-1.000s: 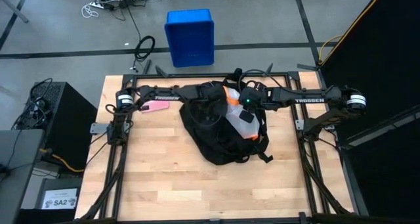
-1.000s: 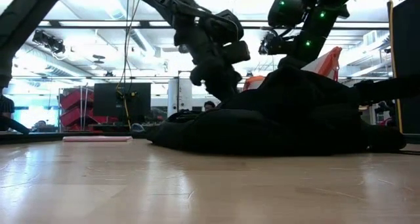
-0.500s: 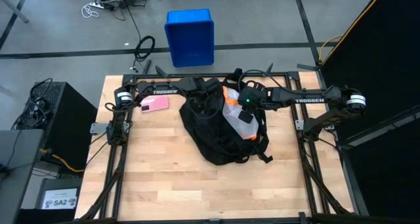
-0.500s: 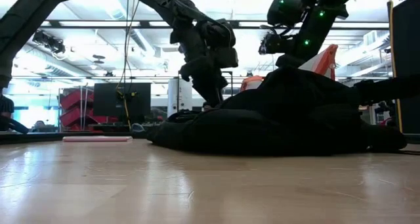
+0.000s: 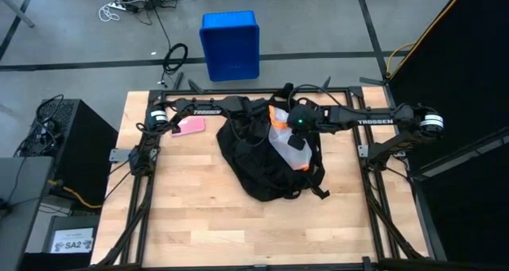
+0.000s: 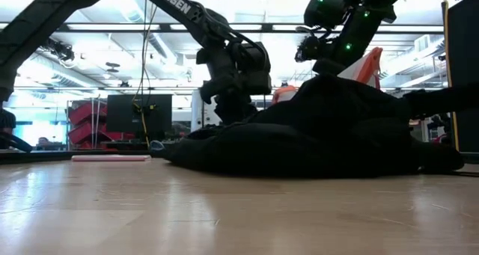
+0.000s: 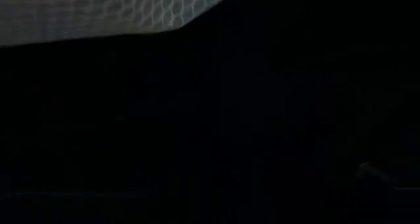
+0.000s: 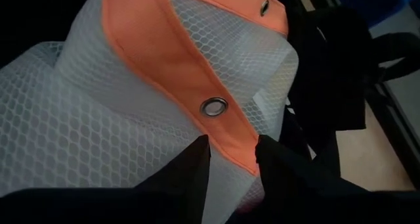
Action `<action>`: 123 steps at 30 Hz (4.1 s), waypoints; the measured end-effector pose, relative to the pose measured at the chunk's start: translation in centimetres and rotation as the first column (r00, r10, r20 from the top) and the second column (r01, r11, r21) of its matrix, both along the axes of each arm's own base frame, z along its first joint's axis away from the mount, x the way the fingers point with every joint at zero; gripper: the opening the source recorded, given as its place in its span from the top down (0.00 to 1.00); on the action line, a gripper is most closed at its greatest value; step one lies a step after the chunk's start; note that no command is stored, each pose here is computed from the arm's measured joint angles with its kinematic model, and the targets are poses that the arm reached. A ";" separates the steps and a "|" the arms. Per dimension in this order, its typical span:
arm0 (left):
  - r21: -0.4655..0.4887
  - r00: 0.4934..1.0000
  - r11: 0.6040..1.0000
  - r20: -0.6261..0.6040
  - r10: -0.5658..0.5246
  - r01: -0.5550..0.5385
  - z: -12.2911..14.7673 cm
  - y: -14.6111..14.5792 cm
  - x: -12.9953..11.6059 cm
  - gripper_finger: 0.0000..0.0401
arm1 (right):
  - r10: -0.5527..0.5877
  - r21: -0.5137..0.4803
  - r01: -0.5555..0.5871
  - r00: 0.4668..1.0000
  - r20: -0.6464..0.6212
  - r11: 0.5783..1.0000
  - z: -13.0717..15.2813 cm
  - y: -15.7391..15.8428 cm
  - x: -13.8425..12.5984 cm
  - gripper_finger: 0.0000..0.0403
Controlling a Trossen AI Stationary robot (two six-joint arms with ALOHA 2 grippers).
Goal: Unpack backpack
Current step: Put the zip bag into the backpack
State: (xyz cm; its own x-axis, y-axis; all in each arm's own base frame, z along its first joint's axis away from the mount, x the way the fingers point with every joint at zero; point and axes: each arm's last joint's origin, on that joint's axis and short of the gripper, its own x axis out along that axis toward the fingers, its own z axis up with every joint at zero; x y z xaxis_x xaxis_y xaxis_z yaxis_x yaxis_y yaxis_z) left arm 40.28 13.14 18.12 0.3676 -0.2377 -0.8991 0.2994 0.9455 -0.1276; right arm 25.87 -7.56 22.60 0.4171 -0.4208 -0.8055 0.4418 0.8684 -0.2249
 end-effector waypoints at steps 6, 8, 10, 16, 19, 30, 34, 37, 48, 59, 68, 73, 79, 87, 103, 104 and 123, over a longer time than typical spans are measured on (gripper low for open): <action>0.009 1.000 1.000 -0.024 0.005 -0.005 0.0 0.0 -0.2 0.72 | 0.004 0.000 -0.004 1.000 0.002 1.000 0.0 0.1 0.0 0.73; 0.023 0.999 0.999 -0.045 0.031 -0.030 0.3 0.2 -0.3 0.72 | 0.008 0.000 -0.008 1.000 0.002 1.000 0.0 0.2 0.1 0.73; 0.030 0.998 0.999 -0.046 0.043 -0.042 0.9 0.6 -0.3 0.72 | 0.011 -0.001 -0.011 1.000 0.003 1.000 0.0 0.3 0.1 0.74; 0.063 0.997 0.995 -0.016 0.074 -0.073 2.2 1.8 -0.1 0.72 | 0.017 -0.002 -0.017 1.000 0.002 1.000 0.0 0.5 0.2 0.73; 0.024 0.998 0.998 -0.010 0.065 -0.065 2.0 1.9 -0.1 0.72 | 0.017 -0.001 -0.017 1.000 0.002 1.000 0.0 0.5 0.2 0.73; -0.226 0.988 0.974 -0.149 -0.038 0.004 -0.2 0.0 -0.7 0.72 | 0.020 -0.003 -0.020 1.000 0.009 1.000 0.0 0.5 0.2 0.73; -0.235 0.984 0.972 -0.174 -0.041 -0.001 0.8 -0.1 -0.8 0.72 | 0.020 -0.006 -0.020 1.000 0.018 1.000 0.1 0.5 0.3 0.73; -0.241 0.986 0.971 -0.160 -0.042 0.002 1.7 -0.1 -0.7 0.72 | 0.023 -0.006 -0.022 1.000 0.020 1.000 0.1 0.5 0.3 0.74; -0.315 0.985 0.948 -0.144 -0.098 0.048 2.1 -1.3 -0.5 0.72 | 0.039 -0.001 -0.039 0.999 0.032 0.999 0.2 0.5 0.4 0.73; -0.149 0.987 0.989 -0.158 -0.012 -0.012 1.9 -0.3 -0.1 0.72 | 0.046 0.004 -0.046 0.998 0.038 0.999 0.2 0.5 0.5 0.74; -0.195 0.989 0.981 -0.143 -0.020 -0.009 2.0 -0.3 -0.1 0.72 | 0.044 0.007 -0.045 0.998 0.040 0.999 0.2 0.5 0.5 0.74; -0.229 0.989 0.973 -0.139 -0.051 0.018 2.0 -1.4 0.2 0.72 | 0.044 0.008 -0.045 0.998 0.040 0.999 0.2 0.5 0.5 0.74; -0.156 0.986 0.988 -0.162 -0.048 0.023 1.9 -1.9 0.4 0.72 | 0.047 0.012 -0.047 0.998 0.044 0.999 0.2 0.5 0.5 0.75; -0.103 0.982 0.994 -0.188 0.019 -0.039 1.8 -0.7 0.1 0.72 | 0.052 0.017 -0.053 0.997 0.051 0.998 0.2 0.6 0.6 0.74; -0.174 0.976 0.984 -0.219 -0.004 -0.036 -0.8 -0.8 0.8 0.72 | 0.053 0.017 -0.054 0.997 0.053 0.998 0.2 0.6 0.6 0.75; -0.179 0.976 0.983 -0.219 -0.005 -0.035 -0.9 -0.8 0.9 0.72 | 0.053 0.017 -0.054 0.997 0.053 0.998 0.2 0.6 0.6 0.75; -0.357 0.965 0.934 -0.249 -0.086 -0.010 -0.7 -1.8 0.1 0.72 | 0.066 0.008 -0.066 0.997 0.051 0.998 0.3 0.6 0.6 0.74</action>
